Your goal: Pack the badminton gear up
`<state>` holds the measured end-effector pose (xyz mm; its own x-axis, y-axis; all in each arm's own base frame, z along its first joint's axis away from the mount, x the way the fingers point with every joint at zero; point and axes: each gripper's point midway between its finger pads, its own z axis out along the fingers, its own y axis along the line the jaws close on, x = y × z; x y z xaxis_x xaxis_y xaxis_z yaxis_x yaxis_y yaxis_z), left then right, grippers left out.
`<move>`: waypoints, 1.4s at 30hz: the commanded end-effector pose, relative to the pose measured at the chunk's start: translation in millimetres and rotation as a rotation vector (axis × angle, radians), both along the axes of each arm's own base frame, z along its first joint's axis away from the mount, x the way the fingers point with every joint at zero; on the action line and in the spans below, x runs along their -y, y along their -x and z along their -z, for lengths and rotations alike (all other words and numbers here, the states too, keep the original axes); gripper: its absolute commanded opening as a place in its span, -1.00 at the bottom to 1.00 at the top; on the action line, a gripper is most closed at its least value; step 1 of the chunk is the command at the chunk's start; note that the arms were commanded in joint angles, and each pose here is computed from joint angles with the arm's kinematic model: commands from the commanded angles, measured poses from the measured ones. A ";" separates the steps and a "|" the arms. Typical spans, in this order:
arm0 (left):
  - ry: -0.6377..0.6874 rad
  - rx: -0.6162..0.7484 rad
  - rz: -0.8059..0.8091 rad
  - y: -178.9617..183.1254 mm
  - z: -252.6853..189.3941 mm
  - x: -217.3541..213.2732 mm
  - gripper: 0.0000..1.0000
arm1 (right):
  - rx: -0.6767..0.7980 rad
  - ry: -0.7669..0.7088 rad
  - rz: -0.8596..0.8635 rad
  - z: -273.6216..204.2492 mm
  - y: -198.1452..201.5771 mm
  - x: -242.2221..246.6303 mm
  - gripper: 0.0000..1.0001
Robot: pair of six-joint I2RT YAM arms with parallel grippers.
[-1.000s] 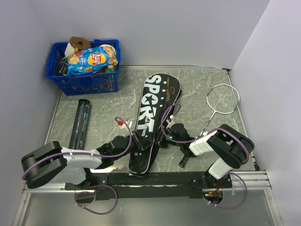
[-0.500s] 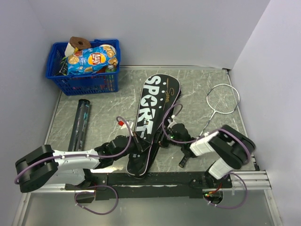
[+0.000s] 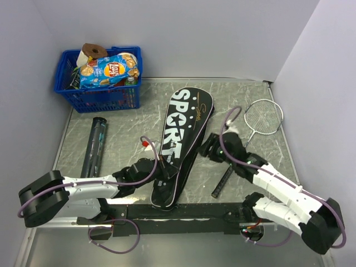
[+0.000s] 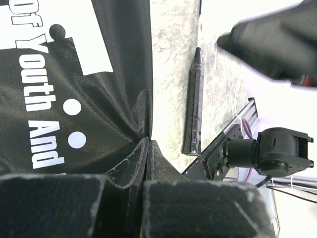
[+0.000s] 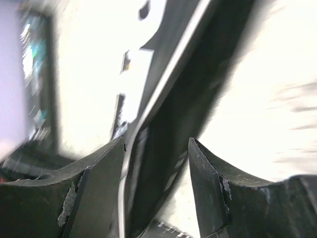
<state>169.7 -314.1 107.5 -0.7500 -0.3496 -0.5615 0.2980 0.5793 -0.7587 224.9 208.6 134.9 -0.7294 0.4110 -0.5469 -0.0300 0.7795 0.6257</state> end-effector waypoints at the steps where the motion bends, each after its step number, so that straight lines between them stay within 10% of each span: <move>1: 0.105 0.091 0.027 -4.8 -45.3 8.8 -0.98 | -0.123 0.318 0.199 21.5 -2.3 87.7 0.25; 14: 0.152 0.159 0.015 -9.6 -70.8 -9.5 -0.98 | -0.324 0.390 0.515 41.6 -58.2 199.2 0.21; 33: 0.195 0.166 0.048 -9.3 -70.3 -15.0 -0.98 | -0.557 0.477 0.575 107.3 -80.6 237.7 0.13; 42: 0.198 0.162 0.041 -12.7 -67.5 -19.4 -0.98 | -0.572 0.483 0.548 118.0 -85.5 240.9 -1.00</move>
<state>180.3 -290.6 140.8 -0.7116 -0.3803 -0.5908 0.3793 0.4998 -0.7787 295.0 -27.3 12.0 -0.7273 0.6038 -0.3263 0.6348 0.7725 0.0143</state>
